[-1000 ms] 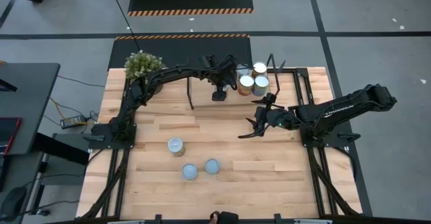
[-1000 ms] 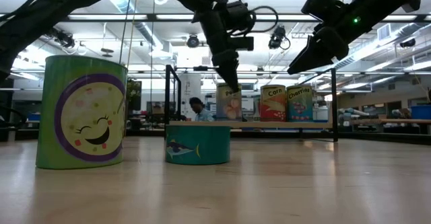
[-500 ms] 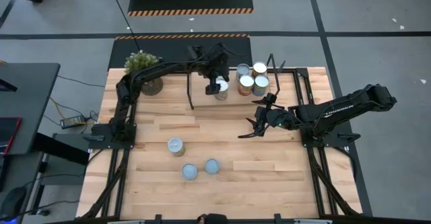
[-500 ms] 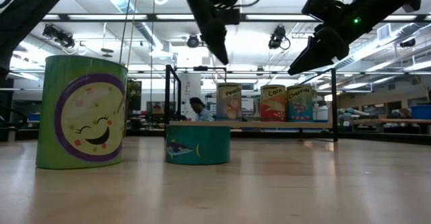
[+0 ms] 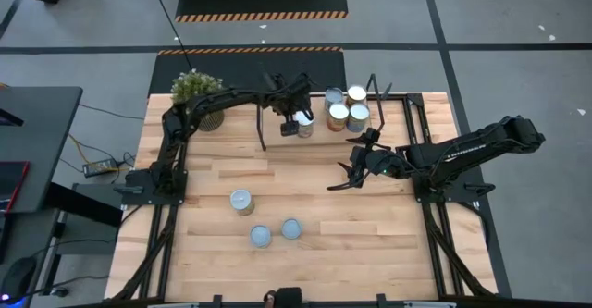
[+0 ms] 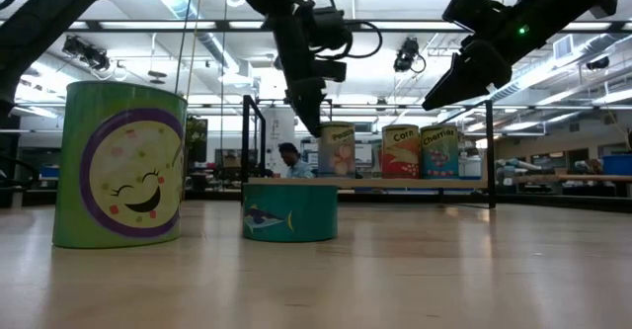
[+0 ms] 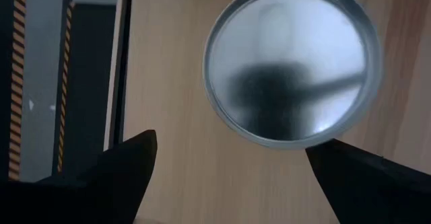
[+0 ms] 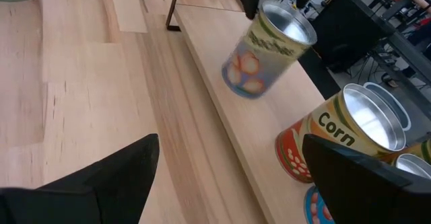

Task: Pick and place cans onto a shelf
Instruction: Put the canned peaches on the shelf

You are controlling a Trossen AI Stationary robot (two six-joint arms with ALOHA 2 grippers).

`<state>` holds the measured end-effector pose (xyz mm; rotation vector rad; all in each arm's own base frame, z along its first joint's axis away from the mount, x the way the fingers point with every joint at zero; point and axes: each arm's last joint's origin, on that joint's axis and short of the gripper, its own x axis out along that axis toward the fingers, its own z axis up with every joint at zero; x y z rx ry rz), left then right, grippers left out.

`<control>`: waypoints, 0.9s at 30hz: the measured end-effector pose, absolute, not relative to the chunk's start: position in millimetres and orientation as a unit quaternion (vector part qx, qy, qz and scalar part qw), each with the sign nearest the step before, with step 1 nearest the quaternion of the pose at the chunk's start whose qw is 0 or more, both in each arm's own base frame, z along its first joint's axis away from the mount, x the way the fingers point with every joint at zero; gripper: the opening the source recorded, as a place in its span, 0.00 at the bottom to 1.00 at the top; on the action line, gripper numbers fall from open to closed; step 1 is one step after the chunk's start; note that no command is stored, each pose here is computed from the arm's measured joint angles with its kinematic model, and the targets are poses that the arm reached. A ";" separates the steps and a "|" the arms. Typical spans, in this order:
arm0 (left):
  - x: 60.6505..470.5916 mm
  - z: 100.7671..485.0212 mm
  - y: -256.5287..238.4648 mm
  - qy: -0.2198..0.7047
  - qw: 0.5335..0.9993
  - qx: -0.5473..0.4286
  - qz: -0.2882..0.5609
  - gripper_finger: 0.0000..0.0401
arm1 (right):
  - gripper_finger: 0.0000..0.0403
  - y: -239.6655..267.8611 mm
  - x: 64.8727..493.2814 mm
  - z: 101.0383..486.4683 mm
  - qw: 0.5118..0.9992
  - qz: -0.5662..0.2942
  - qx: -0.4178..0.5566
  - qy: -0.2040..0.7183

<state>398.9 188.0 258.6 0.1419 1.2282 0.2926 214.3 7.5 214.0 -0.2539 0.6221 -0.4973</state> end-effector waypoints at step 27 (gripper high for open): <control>410.8 254.8 192.9 0.507 0.848 0.062 0.142 0.96 | 0.93 7.6 214.3 214.1 0.914 -0.242 -0.122 0.302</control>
